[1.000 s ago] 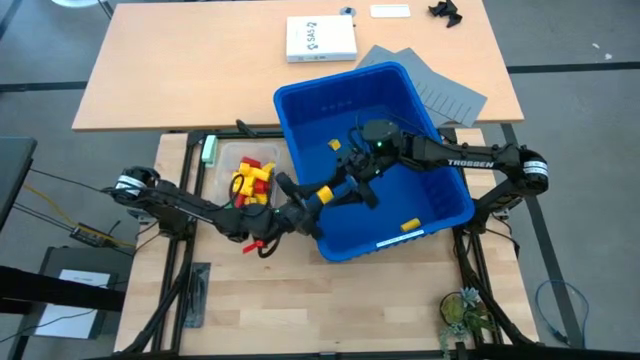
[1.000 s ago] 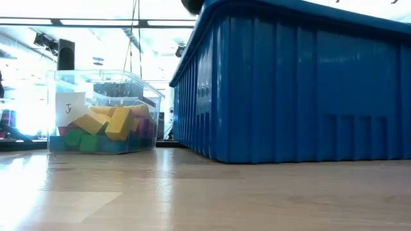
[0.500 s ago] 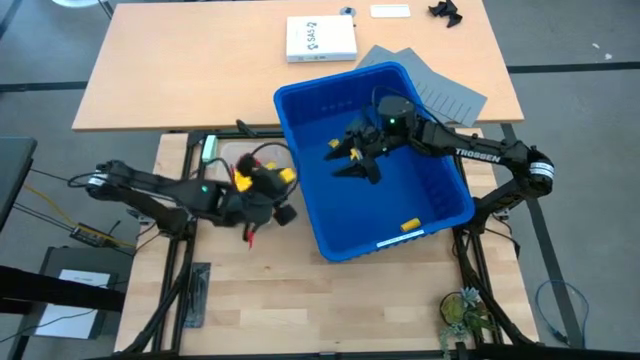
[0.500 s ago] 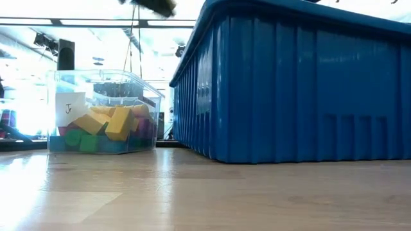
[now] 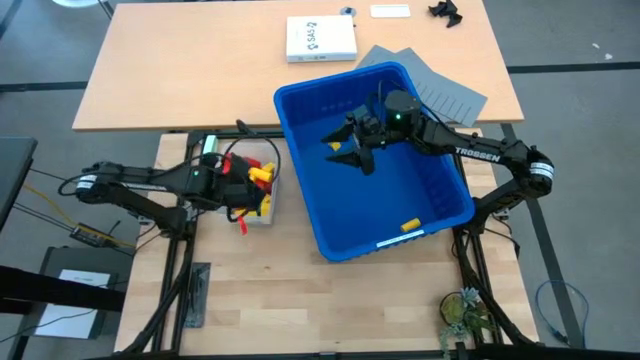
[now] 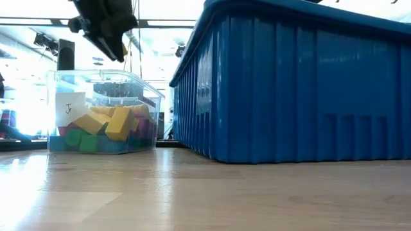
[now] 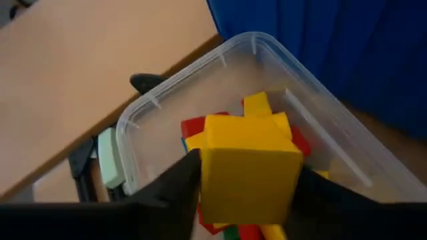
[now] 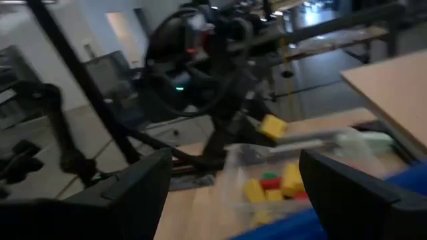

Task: Sort blocks
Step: Put the yellow block into the transparent bin

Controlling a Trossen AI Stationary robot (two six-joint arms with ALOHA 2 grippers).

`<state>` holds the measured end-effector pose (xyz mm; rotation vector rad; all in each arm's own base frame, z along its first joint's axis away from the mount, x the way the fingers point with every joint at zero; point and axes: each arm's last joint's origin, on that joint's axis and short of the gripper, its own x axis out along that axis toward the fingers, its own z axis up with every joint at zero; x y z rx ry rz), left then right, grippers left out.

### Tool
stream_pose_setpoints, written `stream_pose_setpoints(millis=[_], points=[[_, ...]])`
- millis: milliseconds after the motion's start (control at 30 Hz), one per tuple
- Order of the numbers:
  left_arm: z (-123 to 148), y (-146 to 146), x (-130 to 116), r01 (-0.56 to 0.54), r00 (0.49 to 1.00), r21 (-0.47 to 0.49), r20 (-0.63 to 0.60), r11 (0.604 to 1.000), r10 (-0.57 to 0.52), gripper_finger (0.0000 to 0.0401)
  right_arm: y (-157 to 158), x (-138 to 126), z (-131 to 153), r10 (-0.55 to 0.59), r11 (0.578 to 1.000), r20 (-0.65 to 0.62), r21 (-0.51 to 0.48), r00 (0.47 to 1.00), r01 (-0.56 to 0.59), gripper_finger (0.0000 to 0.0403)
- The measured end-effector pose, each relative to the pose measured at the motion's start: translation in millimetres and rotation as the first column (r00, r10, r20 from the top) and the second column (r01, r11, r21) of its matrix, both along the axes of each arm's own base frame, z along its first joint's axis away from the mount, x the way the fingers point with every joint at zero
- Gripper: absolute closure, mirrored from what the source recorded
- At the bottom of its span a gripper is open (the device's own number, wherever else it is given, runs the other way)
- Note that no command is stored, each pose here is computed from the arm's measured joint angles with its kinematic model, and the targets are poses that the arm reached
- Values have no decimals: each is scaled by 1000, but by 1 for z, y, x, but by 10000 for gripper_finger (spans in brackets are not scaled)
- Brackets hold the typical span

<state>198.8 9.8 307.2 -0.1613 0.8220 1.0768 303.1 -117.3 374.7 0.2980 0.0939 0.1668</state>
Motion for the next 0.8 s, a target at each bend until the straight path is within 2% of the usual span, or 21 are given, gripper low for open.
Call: stream_pose_setpoints(millis=[100, 167, 233, 300, 400, 500, 800], points=[[-6, 5, 3, -28, 999, -25, 33, 999, 29, 158, -14, -6, -7, -69, 998, -70, 7, 995, 70, 83], [-7, 8, 4, -33, 999, -49, 35, 998, 35, 103, -24, -12, -16, -152, 988, -147, -27, 977, 149, 88], [-7, 9, 4, -38, 998, -50, 42, 998, 40, 60, -33, -18, -25, -251, 968, -235, -88, 939, 237, 94], [-8, 9, 5, -40, 998, -50, 39, 998, 41, 32, -42, -23, -36, -366, 930, -324, -170, 872, 326, 97], [-8, 9, 7, -40, 998, -47, 47, 998, 43, 13, -57, -26, -56, -516, 856, -445, -282, 732, 433, 98], [-8, 9, 10, -40, 997, -46, 71, 998, 43, 10, -70, -23, -79, -589, 807, -533, -336, 608, 486, 98], [-7, 9, 13, -39, 995, -43, 92, 998, 42, 10, -97, -4, -161, -533, 777, -757, -261, 378, 573, 98]])
